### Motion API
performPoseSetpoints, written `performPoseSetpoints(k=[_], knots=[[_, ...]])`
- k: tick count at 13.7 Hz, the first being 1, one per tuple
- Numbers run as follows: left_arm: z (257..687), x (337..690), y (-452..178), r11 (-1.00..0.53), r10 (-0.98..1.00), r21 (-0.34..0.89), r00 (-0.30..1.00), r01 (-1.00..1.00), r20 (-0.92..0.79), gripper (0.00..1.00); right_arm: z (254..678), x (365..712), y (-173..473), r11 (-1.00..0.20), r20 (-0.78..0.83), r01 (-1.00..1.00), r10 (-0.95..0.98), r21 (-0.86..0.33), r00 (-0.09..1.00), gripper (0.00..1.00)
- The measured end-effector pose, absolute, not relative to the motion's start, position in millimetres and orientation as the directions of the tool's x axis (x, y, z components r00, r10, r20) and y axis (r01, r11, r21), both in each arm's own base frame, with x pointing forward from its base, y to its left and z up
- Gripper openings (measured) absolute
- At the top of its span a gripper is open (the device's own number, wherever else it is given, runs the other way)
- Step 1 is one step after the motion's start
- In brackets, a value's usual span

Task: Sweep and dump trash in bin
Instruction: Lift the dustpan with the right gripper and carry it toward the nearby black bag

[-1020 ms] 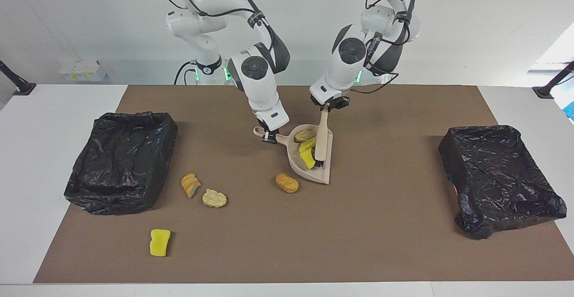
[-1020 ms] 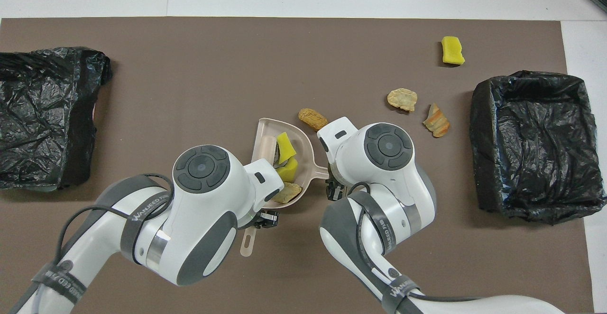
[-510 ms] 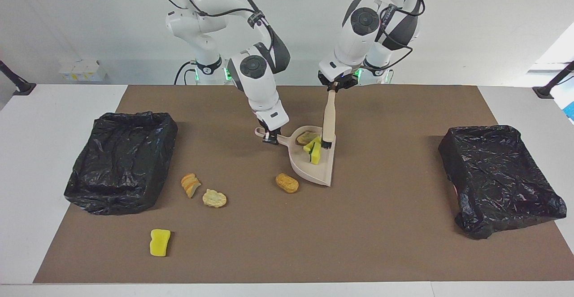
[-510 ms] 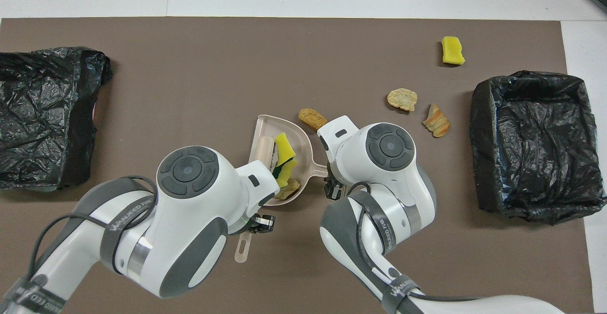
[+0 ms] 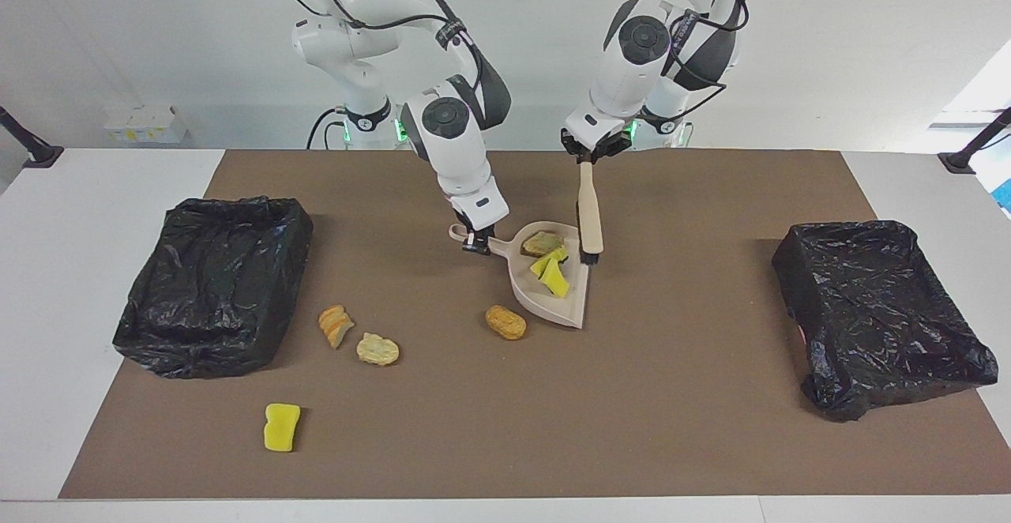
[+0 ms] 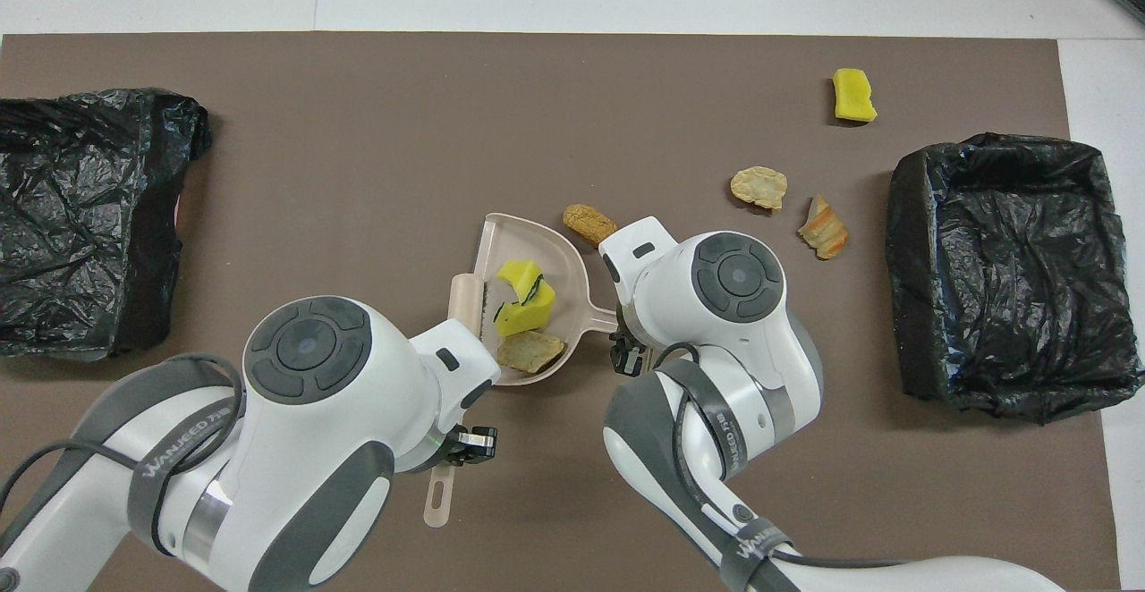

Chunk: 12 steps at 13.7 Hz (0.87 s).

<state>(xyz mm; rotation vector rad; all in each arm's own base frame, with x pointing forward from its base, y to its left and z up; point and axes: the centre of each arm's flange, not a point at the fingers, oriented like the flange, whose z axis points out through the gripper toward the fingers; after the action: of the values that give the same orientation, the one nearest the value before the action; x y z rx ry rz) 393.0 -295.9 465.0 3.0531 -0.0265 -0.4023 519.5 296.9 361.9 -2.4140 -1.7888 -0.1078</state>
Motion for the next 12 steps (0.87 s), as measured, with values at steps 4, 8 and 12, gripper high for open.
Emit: performPoseSetpoints(k=[4, 8, 12], knots=[[451, 392, -290, -0.994, 0.100, 0.005, 0.959, 0.105, -0.264, 0.26, 384, 541, 279, -0.330, 0.187, 0.942, 0.923, -0.060, 0.335, 0.33], [435, 383, -291, -0.985, 0.175, -0.058, 0.951, 0.165, -0.254, 0.26, 421, 567, 239, -0.298, 0.216, 0.949, 0.925, -0.101, 0.314, 0.33], [415, 350, -320, -0.991, 0.135, -0.047, 0.966, 0.127, -0.219, 0.26, 438, 587, 173, -0.226, 0.208, 0.964, 0.945, -0.140, 0.252, 0.33]])
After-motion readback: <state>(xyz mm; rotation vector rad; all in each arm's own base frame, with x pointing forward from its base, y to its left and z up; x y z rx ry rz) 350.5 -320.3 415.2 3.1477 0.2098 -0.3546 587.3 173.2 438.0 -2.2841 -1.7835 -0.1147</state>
